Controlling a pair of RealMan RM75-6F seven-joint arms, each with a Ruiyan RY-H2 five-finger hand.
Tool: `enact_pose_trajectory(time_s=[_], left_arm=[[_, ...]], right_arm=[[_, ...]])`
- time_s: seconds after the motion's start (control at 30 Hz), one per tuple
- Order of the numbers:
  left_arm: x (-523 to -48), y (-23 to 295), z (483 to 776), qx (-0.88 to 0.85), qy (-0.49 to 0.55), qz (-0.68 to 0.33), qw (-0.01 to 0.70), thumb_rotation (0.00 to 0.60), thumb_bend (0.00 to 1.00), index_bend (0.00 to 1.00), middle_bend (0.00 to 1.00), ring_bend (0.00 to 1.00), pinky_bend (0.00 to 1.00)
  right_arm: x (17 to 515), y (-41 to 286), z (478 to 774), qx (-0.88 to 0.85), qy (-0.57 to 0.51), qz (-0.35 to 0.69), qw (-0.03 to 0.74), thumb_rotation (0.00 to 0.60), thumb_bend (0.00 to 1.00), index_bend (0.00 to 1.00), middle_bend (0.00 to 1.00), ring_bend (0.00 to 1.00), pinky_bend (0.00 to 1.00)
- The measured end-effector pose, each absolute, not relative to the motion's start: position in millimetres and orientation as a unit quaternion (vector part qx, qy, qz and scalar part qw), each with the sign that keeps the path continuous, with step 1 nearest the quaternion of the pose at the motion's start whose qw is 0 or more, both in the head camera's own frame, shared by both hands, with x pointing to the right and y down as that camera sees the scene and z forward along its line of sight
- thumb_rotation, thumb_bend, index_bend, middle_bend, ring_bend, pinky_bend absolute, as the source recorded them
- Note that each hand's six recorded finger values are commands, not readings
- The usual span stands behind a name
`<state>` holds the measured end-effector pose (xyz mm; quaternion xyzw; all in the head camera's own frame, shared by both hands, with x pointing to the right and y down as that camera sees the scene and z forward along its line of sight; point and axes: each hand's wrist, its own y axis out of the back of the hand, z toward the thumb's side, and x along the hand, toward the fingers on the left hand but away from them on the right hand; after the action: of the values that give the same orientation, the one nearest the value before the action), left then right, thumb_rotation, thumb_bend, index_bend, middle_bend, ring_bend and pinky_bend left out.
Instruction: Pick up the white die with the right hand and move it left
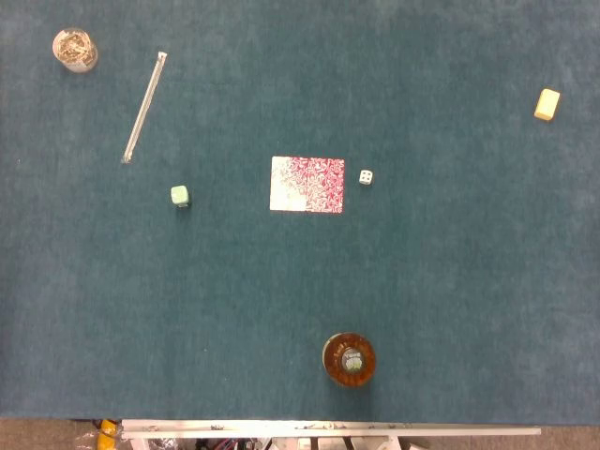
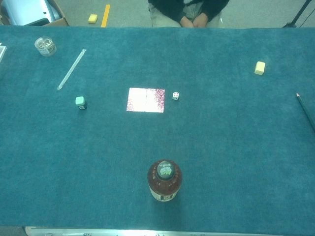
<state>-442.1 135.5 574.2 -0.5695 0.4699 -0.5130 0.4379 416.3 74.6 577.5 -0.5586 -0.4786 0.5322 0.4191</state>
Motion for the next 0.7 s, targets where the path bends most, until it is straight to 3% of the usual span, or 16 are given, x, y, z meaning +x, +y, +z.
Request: enact_pose_trajectory(time_s=[0.47, 0.7], left_arm=[[-443.0, 137.2, 571.6, -0.569, 0.472, -0.511, 0.438, 0.600, 0.44, 0.27, 0.19, 0.04, 0.05], [-443.9, 138.9, 570.8, -0.569, 0.475, -0.509, 0.437, 0.600, 0.44, 0.27, 0.19, 0.04, 0.05]], right_arm=[[408.7, 68.4, 572.6, -0.570, -0.475, 0.518, 0.426, 0.600, 0.25, 0.33, 0.29, 0.06, 0.00], [394.6, 51.6, 578.0, -0.582, -0.448, 0.515, 0.442, 0.600, 0.27, 0.40, 0.29, 0.06, 0.01]])
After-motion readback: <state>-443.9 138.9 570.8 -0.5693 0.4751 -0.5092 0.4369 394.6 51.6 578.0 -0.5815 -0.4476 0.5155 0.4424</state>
